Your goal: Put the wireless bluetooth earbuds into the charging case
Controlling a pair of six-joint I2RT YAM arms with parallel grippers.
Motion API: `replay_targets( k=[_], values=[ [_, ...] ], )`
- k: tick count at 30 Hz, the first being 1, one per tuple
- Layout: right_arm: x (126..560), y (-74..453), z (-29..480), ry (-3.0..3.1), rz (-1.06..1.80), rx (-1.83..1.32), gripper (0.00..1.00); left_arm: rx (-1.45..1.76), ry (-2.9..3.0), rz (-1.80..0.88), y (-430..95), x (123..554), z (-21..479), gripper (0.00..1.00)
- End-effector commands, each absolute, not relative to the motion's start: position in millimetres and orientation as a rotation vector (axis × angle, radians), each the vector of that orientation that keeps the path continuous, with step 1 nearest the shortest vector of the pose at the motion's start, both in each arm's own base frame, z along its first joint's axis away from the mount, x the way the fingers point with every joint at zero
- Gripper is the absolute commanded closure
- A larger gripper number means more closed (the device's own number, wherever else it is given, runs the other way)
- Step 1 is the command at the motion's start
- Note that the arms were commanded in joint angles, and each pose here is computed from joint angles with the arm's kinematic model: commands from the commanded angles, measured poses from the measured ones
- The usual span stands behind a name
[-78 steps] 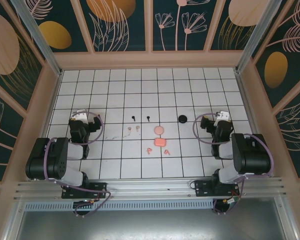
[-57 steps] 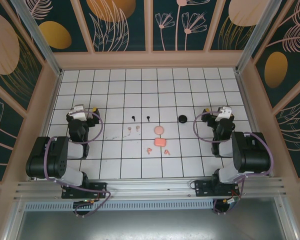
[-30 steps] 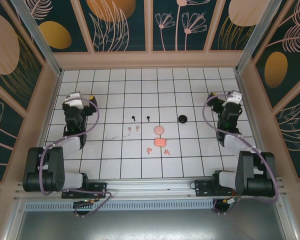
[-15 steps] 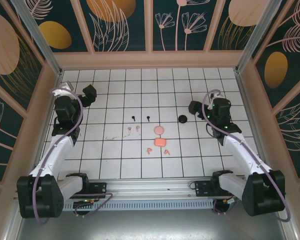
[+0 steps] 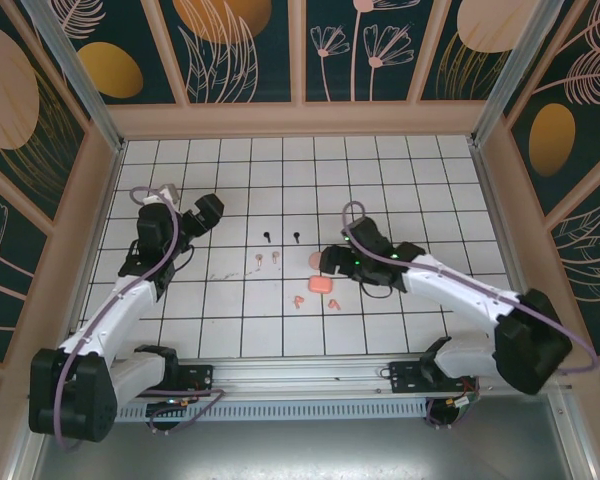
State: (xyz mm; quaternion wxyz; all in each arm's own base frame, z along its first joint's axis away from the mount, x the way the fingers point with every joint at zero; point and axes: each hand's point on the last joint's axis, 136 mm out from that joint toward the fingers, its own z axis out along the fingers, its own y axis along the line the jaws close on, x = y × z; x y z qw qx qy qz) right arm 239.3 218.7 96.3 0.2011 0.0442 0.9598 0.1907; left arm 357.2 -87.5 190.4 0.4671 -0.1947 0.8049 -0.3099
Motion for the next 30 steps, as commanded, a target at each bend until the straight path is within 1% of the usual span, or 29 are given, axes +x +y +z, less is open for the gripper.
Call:
replay_targets(
  k=[1,9,16,30],
  values=[
    [237.9,222.0,91.2,2.732,0.401,0.19,0.09,-0.489,2.054,-0.774,-96.6,353.7,168.3,0.04],
    [238.4,249.5,71.6,2.809,0.298,0.183,0.08,-0.491,2.111,-0.706,-94.6,358.3,148.6,0.04],
    [238.6,262.6,54.5,2.853,0.129,0.137,0.06,-0.473,2.116,-0.725,-98.9,361.9,150.2,0.03],
    [236.3,266.8,43.0,2.88,0.125,0.146,0.05,-0.478,2.111,-0.762,-107.4,361.6,153.2,0.03]
  ],
)
